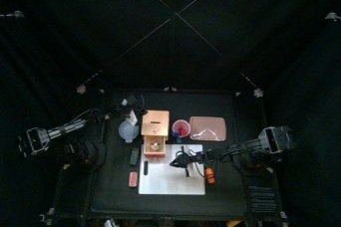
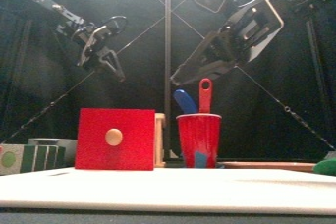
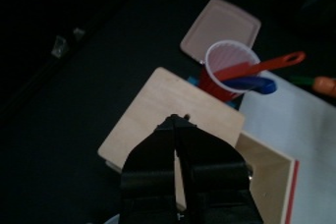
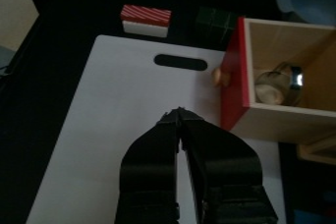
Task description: Close drawer
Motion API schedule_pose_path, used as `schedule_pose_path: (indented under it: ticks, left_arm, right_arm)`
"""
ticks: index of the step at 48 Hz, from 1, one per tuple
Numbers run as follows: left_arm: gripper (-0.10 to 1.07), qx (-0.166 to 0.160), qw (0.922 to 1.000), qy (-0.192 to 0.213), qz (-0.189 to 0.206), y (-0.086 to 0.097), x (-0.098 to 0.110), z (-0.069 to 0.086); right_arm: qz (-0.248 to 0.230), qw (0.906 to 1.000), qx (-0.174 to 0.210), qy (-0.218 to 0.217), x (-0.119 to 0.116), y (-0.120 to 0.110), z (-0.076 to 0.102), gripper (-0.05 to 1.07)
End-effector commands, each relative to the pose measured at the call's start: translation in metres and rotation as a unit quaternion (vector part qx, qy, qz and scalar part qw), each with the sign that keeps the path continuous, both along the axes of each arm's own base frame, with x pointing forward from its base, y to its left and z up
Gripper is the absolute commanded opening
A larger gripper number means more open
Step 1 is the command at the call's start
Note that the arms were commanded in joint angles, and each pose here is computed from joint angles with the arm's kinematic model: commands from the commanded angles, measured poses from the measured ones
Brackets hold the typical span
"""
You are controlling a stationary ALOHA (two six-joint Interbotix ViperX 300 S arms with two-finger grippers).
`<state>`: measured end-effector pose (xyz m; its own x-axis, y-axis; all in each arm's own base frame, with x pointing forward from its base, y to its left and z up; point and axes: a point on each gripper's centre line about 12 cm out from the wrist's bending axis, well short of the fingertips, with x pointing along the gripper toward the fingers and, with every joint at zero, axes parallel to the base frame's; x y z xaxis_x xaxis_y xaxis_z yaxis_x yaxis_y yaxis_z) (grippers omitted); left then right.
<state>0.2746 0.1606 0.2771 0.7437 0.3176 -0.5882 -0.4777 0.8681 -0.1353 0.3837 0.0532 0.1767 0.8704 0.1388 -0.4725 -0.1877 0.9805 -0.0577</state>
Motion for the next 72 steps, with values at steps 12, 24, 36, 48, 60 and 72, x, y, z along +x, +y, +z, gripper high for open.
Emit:
schedule_pose_path:
  ticks: [12, 24, 36, 48, 60, 72]
  left_arm:
    - [0.29, 0.011, 0.9952, 0.094, -0.024, 0.049, 0.039, -0.011]
    - [0.29, 0.017, 0.9835, 0.176, -0.039, 0.089, 0.067, -0.044]
    - [0.29, 0.006, 0.9676, 0.245, -0.061, 0.109, 0.085, -0.077]
    - [0.29, 0.003, 0.9630, 0.261, -0.066, 0.110, 0.086, -0.087]
    - [0.29, -0.002, 0.9607, 0.267, -0.074, 0.102, 0.086, -0.093]
    - [0.29, -0.004, 0.9580, 0.271, -0.094, 0.083, 0.094, -0.098]
  right_arm:
    - [0.005, 0.9998, 0.004, -0.017, 0.041, 0.010, 0.001, 0.13]
    - [0.005, 0.9999, 0.005, -0.011, 0.064, 0.015, -0.013, 0.13]
    - [0.004, 1.0000, 0.006, -0.006, 0.076, 0.016, -0.022, 0.13]
    - [-0.008, 0.9999, 0.013, 0.004, 0.086, 0.013, -0.034, 0.13]
    - [-0.018, 0.9998, 0.011, 0.008, 0.098, 0.005, -0.042, 0.13]
    - [-0.032, 0.9994, 0.003, 0.009, 0.102, -0.014, -0.043, 0.13]
